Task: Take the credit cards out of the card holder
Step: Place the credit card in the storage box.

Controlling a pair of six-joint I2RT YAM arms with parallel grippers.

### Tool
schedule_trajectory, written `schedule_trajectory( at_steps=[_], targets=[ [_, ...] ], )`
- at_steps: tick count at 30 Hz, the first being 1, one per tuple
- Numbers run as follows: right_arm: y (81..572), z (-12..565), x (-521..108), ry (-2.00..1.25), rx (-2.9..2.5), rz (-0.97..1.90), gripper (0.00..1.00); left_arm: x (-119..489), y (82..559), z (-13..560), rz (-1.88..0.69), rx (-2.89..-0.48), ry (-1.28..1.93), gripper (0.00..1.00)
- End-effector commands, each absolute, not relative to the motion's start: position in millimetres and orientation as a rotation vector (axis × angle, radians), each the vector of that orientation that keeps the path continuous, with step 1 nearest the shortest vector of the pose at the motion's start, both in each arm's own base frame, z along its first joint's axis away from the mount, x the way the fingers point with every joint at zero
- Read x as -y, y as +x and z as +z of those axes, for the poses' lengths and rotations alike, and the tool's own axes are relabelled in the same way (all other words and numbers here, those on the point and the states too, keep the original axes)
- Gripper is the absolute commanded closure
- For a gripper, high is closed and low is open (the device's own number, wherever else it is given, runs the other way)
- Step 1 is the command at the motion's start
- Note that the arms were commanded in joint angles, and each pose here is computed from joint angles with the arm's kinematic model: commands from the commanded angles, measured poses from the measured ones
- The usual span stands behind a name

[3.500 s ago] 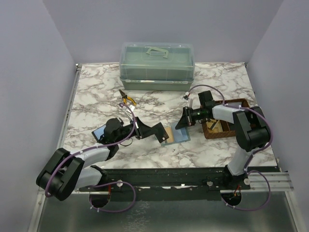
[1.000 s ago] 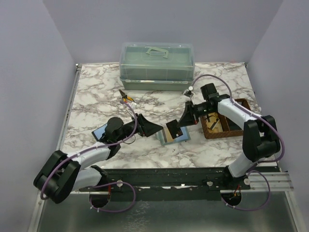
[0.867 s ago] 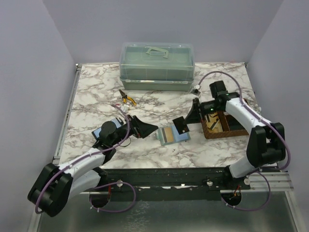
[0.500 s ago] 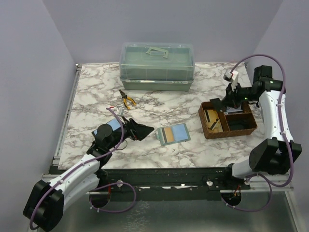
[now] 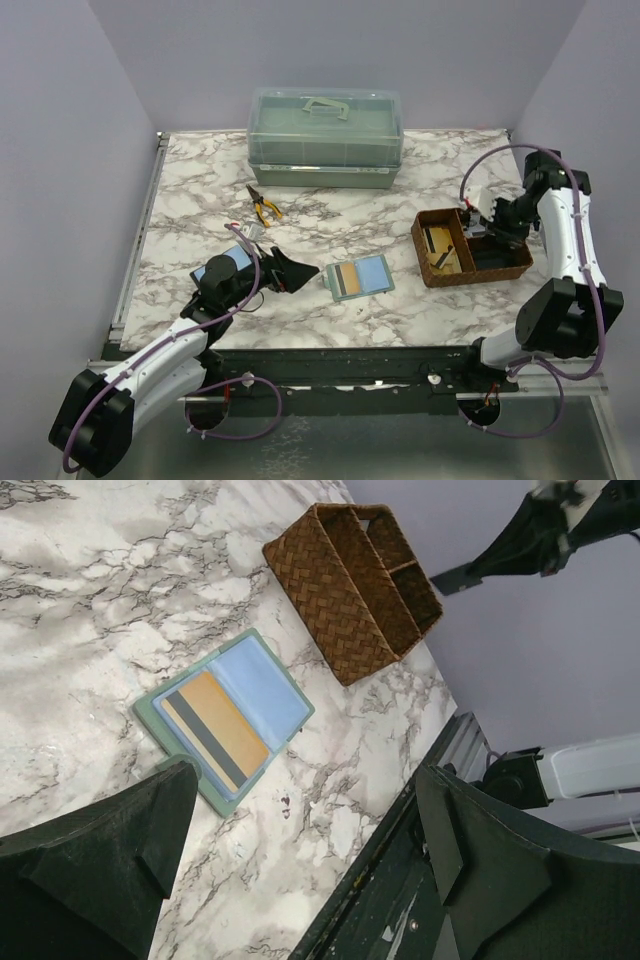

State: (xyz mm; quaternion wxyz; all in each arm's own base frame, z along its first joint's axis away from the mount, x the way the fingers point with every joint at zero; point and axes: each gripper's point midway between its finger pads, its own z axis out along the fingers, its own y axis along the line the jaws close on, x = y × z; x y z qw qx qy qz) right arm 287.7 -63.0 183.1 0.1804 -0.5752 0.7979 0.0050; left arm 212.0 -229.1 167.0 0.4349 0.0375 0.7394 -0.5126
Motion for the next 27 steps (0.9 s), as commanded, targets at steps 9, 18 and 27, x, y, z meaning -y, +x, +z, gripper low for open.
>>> schedule_trajectory(
  at_steps=[9, 18, 27],
  targets=[
    [278, 97, 95, -2.045, -2.213, -0.022, 1.0, 231, 213, 169, -1.283, -1.841, 0.11, 0.01],
    [317, 81, 108, -1.859, -2.264, -0.192, 0.84, 234, 213, 170, -1.311, -1.844, 0.098, 0.01],
    [348, 148, 101, -1.544, -2.243, -0.284, 0.64, 237, 213, 167, -1.348, -1.871, 0.068, 0.01]
  ],
)
